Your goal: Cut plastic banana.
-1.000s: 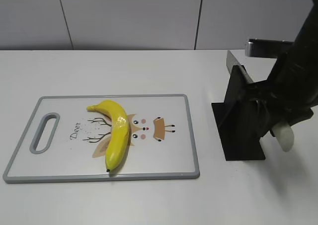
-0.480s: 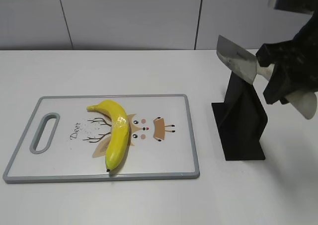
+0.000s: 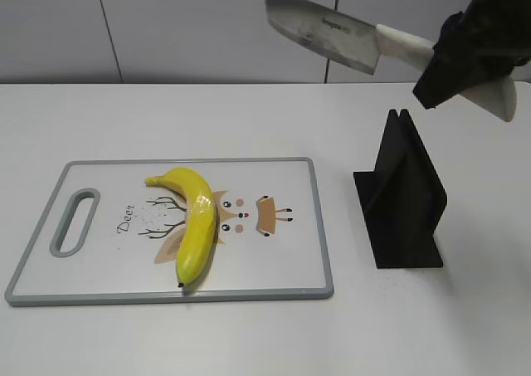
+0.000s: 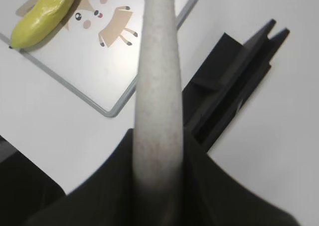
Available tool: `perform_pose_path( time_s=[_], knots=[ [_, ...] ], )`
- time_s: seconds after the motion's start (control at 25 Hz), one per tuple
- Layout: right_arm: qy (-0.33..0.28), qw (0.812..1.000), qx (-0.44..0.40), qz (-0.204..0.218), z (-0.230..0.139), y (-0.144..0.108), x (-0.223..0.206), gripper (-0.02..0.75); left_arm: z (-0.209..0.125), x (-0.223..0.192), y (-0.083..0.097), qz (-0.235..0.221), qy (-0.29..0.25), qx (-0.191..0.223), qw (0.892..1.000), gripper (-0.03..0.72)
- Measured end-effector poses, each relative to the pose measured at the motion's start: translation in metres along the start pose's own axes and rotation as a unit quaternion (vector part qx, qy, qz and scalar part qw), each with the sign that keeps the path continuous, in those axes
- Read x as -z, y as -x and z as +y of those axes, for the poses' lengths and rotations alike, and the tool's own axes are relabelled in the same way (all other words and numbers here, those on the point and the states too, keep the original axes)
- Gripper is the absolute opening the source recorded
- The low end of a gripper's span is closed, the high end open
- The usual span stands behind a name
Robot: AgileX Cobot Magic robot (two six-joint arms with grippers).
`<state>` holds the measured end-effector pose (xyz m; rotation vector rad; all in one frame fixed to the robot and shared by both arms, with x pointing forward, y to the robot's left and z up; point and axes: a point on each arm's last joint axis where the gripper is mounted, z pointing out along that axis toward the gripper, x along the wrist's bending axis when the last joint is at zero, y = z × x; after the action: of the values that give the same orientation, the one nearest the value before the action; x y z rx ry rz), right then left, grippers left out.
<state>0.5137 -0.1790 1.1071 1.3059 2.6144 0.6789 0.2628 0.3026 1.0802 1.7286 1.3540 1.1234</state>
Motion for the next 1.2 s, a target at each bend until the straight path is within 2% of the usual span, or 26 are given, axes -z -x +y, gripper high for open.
perform_pose_path(
  time_s=[0.16, 0.28, 0.48, 0.56, 0.64, 0.84, 1.04, 1.2],
  knots=[
    [0.005, 0.992, 0.124, 0.018, 0.012, 0.002, -0.009, 0.162, 0.028, -0.029, 0.004, -0.06, -0.009, -0.03, 0.998, 0.563],
    [0.005, 0.983, 0.18, 0.035, 0.021, 0.003, -0.021, 0.162, 0.051, -0.049, 0.006, -0.103, -0.007, -0.063, 0.993, 0.563],
    [-0.005, 0.962, 0.266, 0.06, 0.036, -0.001, -0.048, 0.162, 0.089, -0.083, 0.012, -0.174, -0.026, -0.146, 0.973, 0.562],
    [-0.016, 0.947, 0.31, 0.079, 0.041, -0.009, -0.061, 0.162, 0.105, -0.098, 0.017, -0.208, -0.044, -0.185, 0.96, 0.562],
    [-0.025, 0.935, 0.34, 0.093, 0.047, -0.014, -0.073, 0.162, 0.119, -0.112, 0.023, -0.241, -0.056, -0.231, 0.941, 0.562],
    [-0.018, 0.914, 0.388, 0.117, 0.062, -0.025, -0.093, 0.162, 0.147, -0.152, 0.047, -0.313, -0.065, -0.339, 0.885, 0.562],
    [-0.006, 0.899, 0.415, 0.14, 0.068, -0.033, -0.105, 0.162, 0.155, -0.19, 0.072, -0.37, -0.1, -0.387, 0.839, 0.56],
    [-0.002, 0.892, 0.429, 0.142, 0.069, -0.037, -0.108, 0.162, 0.152, -0.215, 0.088, -0.398, -0.134, -0.404, 0.812, 0.56]
  ],
)
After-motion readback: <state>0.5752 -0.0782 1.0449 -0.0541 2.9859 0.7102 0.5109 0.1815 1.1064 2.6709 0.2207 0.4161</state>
